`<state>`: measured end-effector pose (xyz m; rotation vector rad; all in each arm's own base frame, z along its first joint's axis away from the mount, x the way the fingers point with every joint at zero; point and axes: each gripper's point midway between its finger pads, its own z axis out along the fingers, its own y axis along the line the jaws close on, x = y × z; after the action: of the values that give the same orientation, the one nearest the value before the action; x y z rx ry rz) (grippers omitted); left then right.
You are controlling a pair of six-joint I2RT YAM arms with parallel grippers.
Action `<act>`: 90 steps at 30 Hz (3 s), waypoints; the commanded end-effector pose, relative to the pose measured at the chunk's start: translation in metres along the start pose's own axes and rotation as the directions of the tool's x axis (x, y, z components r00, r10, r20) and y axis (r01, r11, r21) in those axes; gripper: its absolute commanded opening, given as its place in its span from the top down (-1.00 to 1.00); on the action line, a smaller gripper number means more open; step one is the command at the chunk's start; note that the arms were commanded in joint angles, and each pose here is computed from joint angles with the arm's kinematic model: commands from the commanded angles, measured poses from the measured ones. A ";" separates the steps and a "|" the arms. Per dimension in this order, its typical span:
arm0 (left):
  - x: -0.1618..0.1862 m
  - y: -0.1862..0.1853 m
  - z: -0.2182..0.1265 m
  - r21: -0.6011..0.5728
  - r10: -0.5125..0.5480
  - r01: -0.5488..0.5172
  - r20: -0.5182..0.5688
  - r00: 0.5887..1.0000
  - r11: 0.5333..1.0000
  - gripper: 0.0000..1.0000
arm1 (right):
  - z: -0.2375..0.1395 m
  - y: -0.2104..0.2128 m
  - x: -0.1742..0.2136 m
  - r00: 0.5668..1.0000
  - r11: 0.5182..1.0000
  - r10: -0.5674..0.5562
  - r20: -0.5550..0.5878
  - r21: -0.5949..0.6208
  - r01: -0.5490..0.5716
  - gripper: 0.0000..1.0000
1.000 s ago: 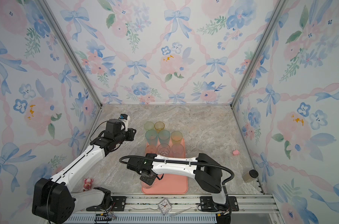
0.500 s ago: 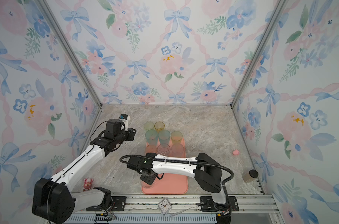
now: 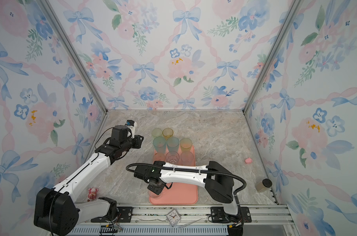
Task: Place the glasses into the tray
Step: 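Lower the clear cup onto the tray and open the right gripper, then raise the right gripper away while the left gripper grasps the green cup beyond the tray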
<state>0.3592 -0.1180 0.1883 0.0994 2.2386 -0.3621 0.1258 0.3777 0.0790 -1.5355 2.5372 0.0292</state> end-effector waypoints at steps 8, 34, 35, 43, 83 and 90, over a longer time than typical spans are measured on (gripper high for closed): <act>0.005 0.006 0.005 -0.019 0.017 -0.017 -0.020 1.000 1.000 0.35 | -0.024 -0.006 0.000 0.999 1.000 0.020 0.040 -0.016 -0.019 0.48; -0.009 0.009 0.007 -0.042 0.033 -0.033 -0.008 0.999 0.999 0.47 | -0.126 -0.081 0.008 0.925 0.974 0.227 0.303 -0.063 -0.219 0.36; -0.009 0.009 0.008 -0.043 0.032 -0.033 -0.011 0.999 0.999 0.49 | -0.131 -0.089 0.009 0.914 0.969 0.247 0.321 -0.065 -0.239 0.35; -0.019 0.007 0.017 -0.048 0.048 -0.050 -0.042 0.998 0.998 0.51 | -0.154 -0.148 0.029 0.813 0.904 0.413 0.411 -0.075 -0.421 0.28; -0.006 0.002 0.149 0.037 0.098 -0.091 -0.298 0.950 0.995 0.48 | -0.157 -0.214 0.053 0.712 0.812 0.553 0.432 -0.090 -0.576 0.25; -0.005 0.005 0.159 0.025 0.106 -0.104 -0.308 0.945 0.994 0.51 | -0.154 -0.217 0.052 0.712 0.810 0.558 0.426 -0.092 -0.579 0.25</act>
<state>0.4777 -0.1616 0.0996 0.2732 2.5140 -0.3278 0.2665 0.2126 0.2325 -0.5660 2.5004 0.3333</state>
